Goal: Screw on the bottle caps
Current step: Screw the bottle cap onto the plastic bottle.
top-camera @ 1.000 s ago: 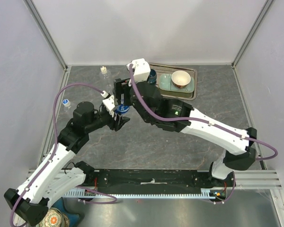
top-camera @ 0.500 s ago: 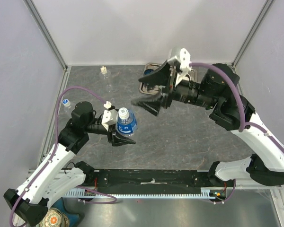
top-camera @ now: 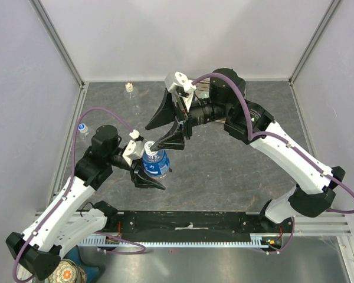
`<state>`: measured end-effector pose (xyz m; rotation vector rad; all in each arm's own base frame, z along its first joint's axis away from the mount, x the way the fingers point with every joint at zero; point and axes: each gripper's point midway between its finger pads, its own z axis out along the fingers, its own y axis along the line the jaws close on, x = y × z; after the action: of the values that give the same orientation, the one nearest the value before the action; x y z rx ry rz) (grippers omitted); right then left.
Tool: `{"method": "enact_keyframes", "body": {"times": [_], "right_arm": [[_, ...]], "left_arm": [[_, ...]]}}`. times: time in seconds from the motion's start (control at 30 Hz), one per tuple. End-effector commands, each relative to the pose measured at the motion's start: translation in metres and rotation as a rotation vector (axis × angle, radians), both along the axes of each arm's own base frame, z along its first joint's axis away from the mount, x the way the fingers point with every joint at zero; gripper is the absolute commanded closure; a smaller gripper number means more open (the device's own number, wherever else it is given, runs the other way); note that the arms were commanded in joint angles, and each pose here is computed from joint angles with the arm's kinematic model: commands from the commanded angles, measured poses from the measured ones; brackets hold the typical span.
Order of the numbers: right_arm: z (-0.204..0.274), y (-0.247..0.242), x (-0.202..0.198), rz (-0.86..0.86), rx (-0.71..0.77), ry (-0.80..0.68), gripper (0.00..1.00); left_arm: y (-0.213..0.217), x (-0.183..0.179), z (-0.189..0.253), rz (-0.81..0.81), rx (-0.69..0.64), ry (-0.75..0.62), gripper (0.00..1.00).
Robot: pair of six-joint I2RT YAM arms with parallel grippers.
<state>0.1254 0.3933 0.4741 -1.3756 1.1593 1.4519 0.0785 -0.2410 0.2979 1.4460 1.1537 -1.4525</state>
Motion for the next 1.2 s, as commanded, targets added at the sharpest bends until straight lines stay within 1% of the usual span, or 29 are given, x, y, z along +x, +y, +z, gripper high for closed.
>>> {"method": "enact_keyframes", "body": {"times": [0.0,0.4,0.6,0.73,0.77,0.9,0.93,0.97,1.0,1.03,1.1,1.13,1.17], "right_arm": [[0.024,-0.006,-0.019,0.108,0.08,-0.024,0.29],[0.006,0.004,-0.018,0.154,0.047,0.041,0.33],[0.001,0.003,-0.019,0.157,0.034,0.056,0.37],[0.0,0.0,-0.021,0.16,0.031,0.061,0.45],[0.0,0.0,-0.022,0.158,0.031,0.061,0.5],[-0.001,-0.004,-0.023,0.149,0.032,0.058,0.62],[0.0,-0.004,-0.023,0.145,0.035,0.055,0.65],[-0.003,-0.004,-0.021,0.129,0.03,0.059,0.72],[-0.003,-0.005,-0.021,0.12,0.033,0.054,0.76],[-0.004,-0.005,-0.02,0.109,0.033,0.053,0.79],[-0.007,-0.005,-0.015,0.067,0.029,0.057,0.81],[-0.008,-0.004,-0.012,0.047,0.028,0.053,0.83],[-0.011,-0.004,-0.008,0.021,0.021,0.058,0.89]], "left_arm": [[0.001,-0.005,0.019,-0.036,-0.05,-0.072,0.98],[0.001,-0.004,0.021,-0.021,-0.049,-0.074,0.98],[0.001,-0.003,0.022,-0.013,-0.047,-0.072,0.98],[0.001,-0.001,0.022,0.003,-0.047,-0.078,0.98],[0.0,0.0,0.023,0.008,-0.047,-0.079,0.98],[-0.001,0.007,0.024,0.053,-0.044,-0.085,0.98],[-0.002,0.011,0.023,0.075,-0.042,-0.087,0.98],[-0.002,0.014,0.024,0.09,-0.042,-0.09,0.98],[-0.002,0.017,0.024,0.109,-0.04,-0.088,0.98],[-0.003,0.023,0.024,0.143,-0.038,-0.091,0.98],[-0.004,0.03,0.025,0.184,-0.036,-0.101,0.98],[-0.004,0.04,0.026,0.24,-0.034,-0.113,0.98],[-0.004,0.045,0.027,0.27,-0.033,-0.118,0.98]]}}
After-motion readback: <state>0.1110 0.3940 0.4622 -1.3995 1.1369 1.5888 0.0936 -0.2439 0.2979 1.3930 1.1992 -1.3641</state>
